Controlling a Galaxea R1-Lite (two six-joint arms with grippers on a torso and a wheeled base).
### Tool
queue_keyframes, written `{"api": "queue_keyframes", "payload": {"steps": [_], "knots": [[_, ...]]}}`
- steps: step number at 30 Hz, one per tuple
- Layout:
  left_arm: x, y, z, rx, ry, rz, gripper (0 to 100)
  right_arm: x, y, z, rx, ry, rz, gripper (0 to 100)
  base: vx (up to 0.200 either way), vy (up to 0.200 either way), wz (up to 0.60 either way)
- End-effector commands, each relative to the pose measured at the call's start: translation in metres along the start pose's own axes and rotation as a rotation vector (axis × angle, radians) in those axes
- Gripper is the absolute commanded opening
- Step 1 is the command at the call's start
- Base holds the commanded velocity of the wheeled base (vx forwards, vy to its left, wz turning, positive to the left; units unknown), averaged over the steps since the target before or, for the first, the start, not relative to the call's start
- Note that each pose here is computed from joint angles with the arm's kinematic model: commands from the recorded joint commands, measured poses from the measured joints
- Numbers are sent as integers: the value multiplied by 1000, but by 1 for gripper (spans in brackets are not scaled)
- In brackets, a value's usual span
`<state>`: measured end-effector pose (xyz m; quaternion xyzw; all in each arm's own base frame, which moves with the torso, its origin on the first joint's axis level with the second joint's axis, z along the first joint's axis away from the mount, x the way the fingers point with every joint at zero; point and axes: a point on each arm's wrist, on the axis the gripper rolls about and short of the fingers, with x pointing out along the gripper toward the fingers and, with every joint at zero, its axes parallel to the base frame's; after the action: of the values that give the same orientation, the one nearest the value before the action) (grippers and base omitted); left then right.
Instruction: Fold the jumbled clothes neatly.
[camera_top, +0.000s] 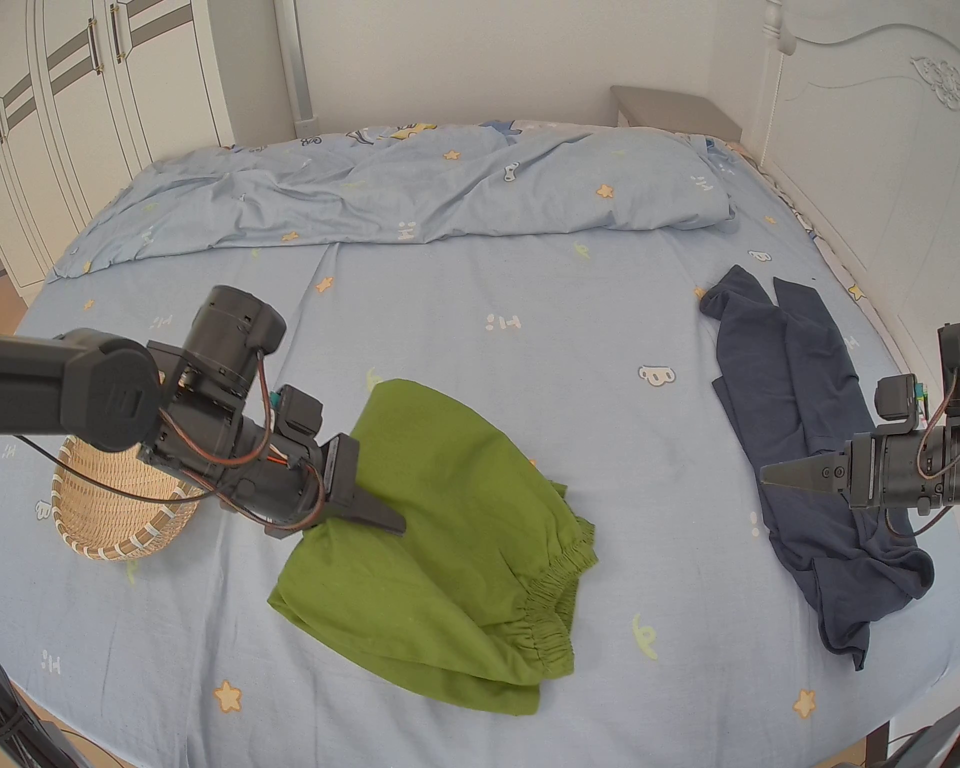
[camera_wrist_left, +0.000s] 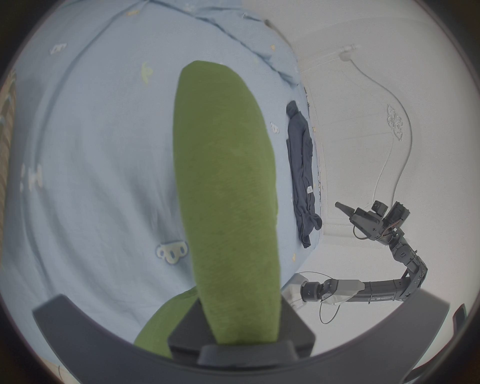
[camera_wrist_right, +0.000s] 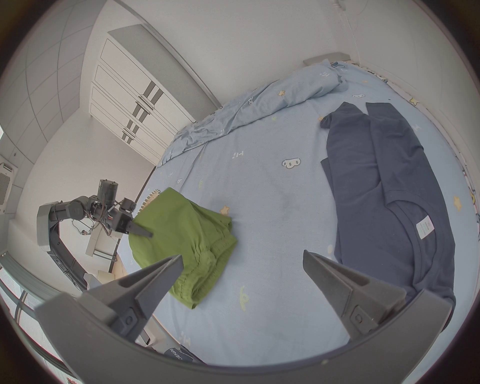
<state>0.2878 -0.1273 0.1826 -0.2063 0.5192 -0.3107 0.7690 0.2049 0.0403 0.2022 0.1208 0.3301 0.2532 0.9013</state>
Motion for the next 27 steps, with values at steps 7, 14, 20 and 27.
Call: {"api": "queue_keyframes", "payload": {"steps": [7,14,20,27], "knots": [[-27,-12,15,65,-101,-1,0,8,-1,1,6,27,16,100,0,171,0],[-24,-13,14,70,-82,2,0,8,-1,2,5,23,17,100,0,200,0],[-25,-14,16,86,-92,-2,0,8,0,2,3,23,18,100,0,200,0],[-23,-15,16,93,-87,0,0,8,0,2,3,23,18,100,0,200,0]]}}
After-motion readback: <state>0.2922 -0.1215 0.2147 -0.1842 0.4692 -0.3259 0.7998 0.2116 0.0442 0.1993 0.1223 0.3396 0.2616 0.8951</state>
